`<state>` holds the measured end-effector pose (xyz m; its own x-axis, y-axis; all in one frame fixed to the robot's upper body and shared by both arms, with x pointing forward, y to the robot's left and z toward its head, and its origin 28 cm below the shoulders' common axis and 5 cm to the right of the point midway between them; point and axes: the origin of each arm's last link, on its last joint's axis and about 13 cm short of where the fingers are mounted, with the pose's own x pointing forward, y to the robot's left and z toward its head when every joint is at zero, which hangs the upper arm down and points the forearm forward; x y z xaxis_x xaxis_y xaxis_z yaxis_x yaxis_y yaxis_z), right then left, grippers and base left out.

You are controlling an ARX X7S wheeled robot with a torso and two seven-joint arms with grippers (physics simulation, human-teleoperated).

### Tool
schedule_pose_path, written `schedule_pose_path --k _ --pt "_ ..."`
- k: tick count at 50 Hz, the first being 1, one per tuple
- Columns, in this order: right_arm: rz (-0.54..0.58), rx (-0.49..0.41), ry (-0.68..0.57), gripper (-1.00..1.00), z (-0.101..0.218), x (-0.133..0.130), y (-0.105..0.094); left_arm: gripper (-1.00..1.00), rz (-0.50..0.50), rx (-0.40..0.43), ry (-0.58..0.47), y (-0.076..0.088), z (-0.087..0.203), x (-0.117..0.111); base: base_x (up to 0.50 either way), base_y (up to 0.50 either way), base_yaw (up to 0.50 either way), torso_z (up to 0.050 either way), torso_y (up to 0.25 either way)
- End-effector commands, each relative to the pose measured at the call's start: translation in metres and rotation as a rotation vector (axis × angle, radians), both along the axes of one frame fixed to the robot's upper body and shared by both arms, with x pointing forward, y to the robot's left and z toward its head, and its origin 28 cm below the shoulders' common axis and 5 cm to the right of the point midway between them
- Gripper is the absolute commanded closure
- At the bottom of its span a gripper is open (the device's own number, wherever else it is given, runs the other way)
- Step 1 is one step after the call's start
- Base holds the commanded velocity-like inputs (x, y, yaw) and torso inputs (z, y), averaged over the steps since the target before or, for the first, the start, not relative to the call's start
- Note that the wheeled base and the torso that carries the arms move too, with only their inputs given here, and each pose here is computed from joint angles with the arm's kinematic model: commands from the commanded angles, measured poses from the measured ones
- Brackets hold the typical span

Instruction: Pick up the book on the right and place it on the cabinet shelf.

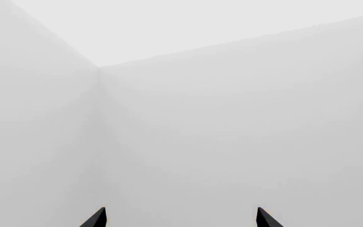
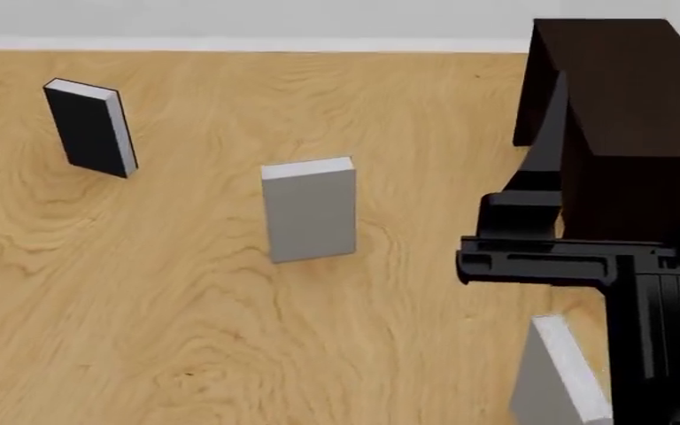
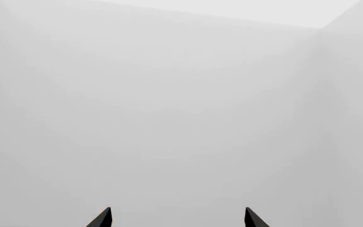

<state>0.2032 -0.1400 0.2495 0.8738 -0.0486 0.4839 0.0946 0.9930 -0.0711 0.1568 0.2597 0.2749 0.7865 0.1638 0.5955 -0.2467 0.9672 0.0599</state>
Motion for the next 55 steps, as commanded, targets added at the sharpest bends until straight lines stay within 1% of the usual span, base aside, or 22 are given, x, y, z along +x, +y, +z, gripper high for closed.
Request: schedule_pose_path --k 1,9,30,44,45,46,48,51,54,55 --pt "0.008 -0.003 0.006 -1.00 -0.001 0.000 0.001 -1.00 0.004 -0.002 -0.005 0.001 0.000 -0.001 0.34 -0.19 0.00 0.000 0.000" --pt "0.012 -0.016 0.009 -1.00 -0.002 -0.001 0.002 -1.00 0.011 -0.002 -0.007 0.002 0.000 -0.001 0.42 -0.14 0.00 0.000 0.002" --pt "0.020 -0.025 0.009 -1.00 -0.002 0.000 0.005 -1.00 0.014 -0.009 -0.008 0.002 -0.001 -0.003 0.49 0.03 0.00 0.000 0.001" --pt "0.004 -0.013 0.024 -1.00 -0.003 0.001 0.003 -1.00 0.012 -0.007 -0.009 0.002 0.000 -0.003 0.50 0.03 0.00 0.000 0.002" --pt "0.024 0.009 0.029 -1.00 -0.002 0.001 0.003 -1.00 0.013 -0.007 -0.010 0.002 0.000 -0.003 0.00 0.00 0.00 0.000 0.000" --pt "0.038 0.008 0.038 -1.00 -0.001 0.000 0.003 -1.00 0.014 -0.007 -0.011 0.002 0.001 -0.003 -0.08 0.00 0.00 0.000 0.013" --pt "0.026 -0.020 0.037 -1.00 0.001 0.000 0.002 -1.00 0.016 -0.007 -0.016 0.003 0.002 -0.005 0.01 0.00 0.00 0.000 0.000" --pt "0.051 -0.037 0.070 -1.00 0.008 0.001 -0.002 -1.00 0.017 -0.006 -0.024 0.003 0.004 -0.006 0.00 0.00 0.00 0.000 0.000" --pt "0.071 -0.093 0.117 -1.00 0.018 0.003 -0.007 -1.00 0.018 -0.003 -0.033 0.004 0.007 -0.008 0.00 0.00 0.00 0.000 0.000" --pt "0.085 -0.125 0.133 -1.00 0.024 0.004 -0.010 -1.00 0.020 -0.003 -0.039 0.005 0.009 -0.009 0.00 0.00 0.00 0.000 0.000"
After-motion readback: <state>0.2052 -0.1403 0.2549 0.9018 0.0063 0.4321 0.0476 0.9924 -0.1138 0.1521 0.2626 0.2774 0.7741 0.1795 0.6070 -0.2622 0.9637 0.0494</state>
